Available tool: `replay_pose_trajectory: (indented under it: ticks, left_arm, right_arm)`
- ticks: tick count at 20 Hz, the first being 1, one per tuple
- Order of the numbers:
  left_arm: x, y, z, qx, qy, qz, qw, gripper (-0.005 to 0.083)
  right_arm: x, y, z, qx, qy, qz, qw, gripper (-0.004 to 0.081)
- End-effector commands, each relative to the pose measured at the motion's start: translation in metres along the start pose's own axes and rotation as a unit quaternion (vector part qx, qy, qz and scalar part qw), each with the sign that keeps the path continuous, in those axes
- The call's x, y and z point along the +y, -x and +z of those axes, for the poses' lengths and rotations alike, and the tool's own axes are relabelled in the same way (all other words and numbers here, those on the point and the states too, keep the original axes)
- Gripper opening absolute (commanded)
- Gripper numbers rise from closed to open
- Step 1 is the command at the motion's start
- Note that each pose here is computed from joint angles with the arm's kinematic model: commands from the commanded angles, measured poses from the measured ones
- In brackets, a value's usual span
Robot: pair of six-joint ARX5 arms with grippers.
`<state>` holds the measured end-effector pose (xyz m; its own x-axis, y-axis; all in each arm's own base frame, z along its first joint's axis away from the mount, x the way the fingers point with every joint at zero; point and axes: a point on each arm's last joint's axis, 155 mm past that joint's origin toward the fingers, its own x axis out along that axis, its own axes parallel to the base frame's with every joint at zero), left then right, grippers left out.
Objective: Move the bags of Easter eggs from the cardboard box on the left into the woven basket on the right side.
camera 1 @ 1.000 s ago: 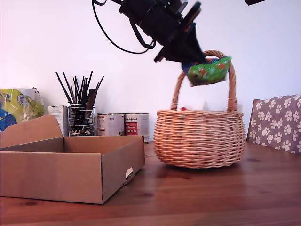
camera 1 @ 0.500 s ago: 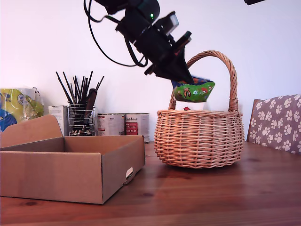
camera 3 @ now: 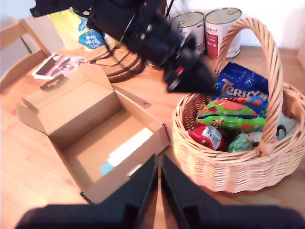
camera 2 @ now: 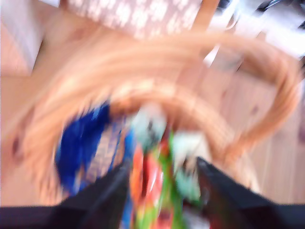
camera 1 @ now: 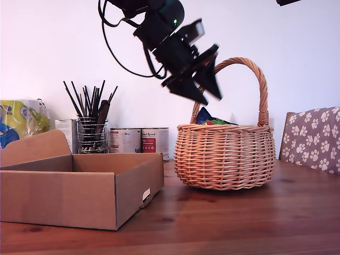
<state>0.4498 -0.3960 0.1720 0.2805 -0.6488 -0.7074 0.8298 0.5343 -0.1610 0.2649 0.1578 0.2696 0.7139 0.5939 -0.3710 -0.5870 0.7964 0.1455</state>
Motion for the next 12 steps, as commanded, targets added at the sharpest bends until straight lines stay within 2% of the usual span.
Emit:
replay_pose_trajectory:
  ticks: [1, 3, 9, 12]
  left_arm:
    - [0.000, 0.009, 0.000, 0.001, -0.004, -0.001, 1.000, -0.0008]
    - [0.007, 0.022, 0.002, -0.003, 0.002, 0.007, 1.000, -0.0022]
    - [0.030, 0.060, 0.009, -0.018, 0.023, 0.038, 0.999, -0.0022]
    - [0.039, 0.070, -0.010, 0.021, 0.036, 0.071, 0.997, -0.0022]
  right_arm:
    - [-0.007, -0.003, -0.006, 0.006, 0.013, -0.018, 1.000, -0.0010]
    - [-0.018, -0.003, -0.007, 0.008, 0.020, -0.045, 0.999, -0.0010]
    - [-0.046, 0.001, -0.003, 0.001, 0.022, -0.089, 0.996, -0.0011]
    - [-0.059, 0.005, -0.002, -0.001, 0.016, -0.108, 0.994, -0.0011]
